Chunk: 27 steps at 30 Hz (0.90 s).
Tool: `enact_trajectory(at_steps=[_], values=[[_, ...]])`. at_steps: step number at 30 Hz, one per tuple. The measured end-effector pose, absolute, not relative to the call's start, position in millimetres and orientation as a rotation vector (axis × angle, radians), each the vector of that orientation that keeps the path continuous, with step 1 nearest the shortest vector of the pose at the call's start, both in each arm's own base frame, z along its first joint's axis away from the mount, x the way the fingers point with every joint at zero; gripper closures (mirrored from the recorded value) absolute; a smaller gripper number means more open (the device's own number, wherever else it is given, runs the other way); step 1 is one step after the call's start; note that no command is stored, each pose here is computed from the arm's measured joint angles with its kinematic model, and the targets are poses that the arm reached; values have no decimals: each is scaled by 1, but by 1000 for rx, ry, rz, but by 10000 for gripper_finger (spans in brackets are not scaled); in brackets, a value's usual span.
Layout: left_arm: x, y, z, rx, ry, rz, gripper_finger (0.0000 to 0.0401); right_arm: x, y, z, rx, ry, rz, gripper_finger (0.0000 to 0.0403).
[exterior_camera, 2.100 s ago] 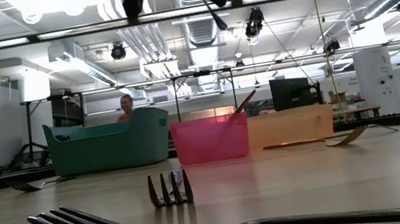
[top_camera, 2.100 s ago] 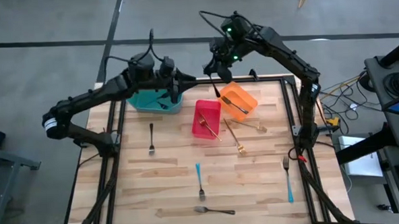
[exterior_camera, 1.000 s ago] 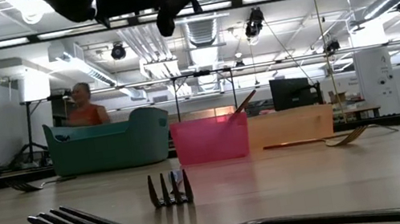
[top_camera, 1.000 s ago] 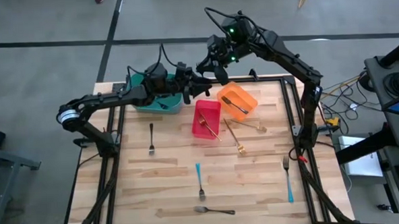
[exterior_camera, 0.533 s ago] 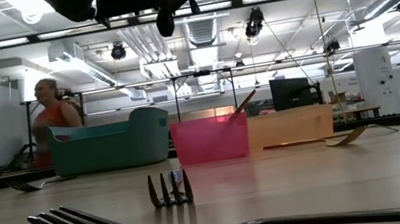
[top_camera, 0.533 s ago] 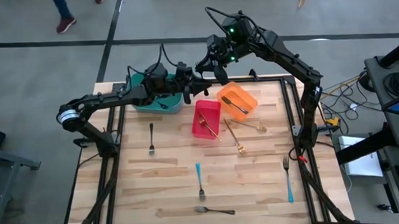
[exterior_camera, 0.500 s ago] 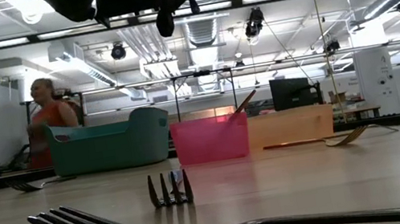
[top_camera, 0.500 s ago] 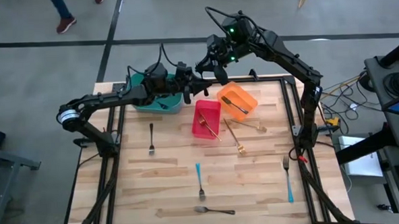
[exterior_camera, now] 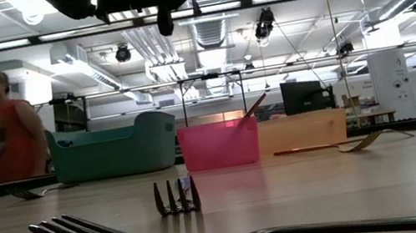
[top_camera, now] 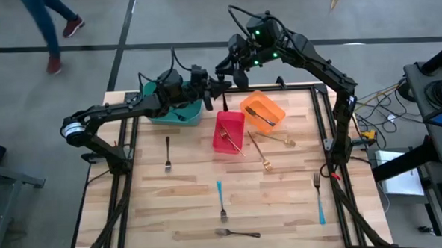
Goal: Sort silverware by color (type)
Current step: Put the black fork into the orange bin
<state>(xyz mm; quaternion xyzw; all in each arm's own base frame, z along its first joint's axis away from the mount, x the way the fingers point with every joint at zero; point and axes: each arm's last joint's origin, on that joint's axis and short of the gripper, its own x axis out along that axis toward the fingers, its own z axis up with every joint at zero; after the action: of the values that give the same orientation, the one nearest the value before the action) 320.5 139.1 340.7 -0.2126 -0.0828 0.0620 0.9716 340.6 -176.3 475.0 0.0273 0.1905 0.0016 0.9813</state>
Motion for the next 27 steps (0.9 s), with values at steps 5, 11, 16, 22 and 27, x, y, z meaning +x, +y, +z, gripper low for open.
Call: enact_trajectory(at_steps=[5, 11, 16, 22, 27], values=[[320, 140, 341, -427, -174, 153, 401, 341, -179, 476, 64, 380, -81, 285], [318, 141, 343, -405, -188, 205, 401, 341, -182, 478, 48, 371, -132, 237], [316, 142, 345, -392, -196, 283, 401, 339, -183, 479, 47, 373, -223, 220], [311, 142, 345, -380, -165, 376, 401, 337, -184, 483, 67, 358, -276, 216], [309, 143, 347, -373, -178, 420, 401, 337, -184, 486, 72, 334, -280, 216]])
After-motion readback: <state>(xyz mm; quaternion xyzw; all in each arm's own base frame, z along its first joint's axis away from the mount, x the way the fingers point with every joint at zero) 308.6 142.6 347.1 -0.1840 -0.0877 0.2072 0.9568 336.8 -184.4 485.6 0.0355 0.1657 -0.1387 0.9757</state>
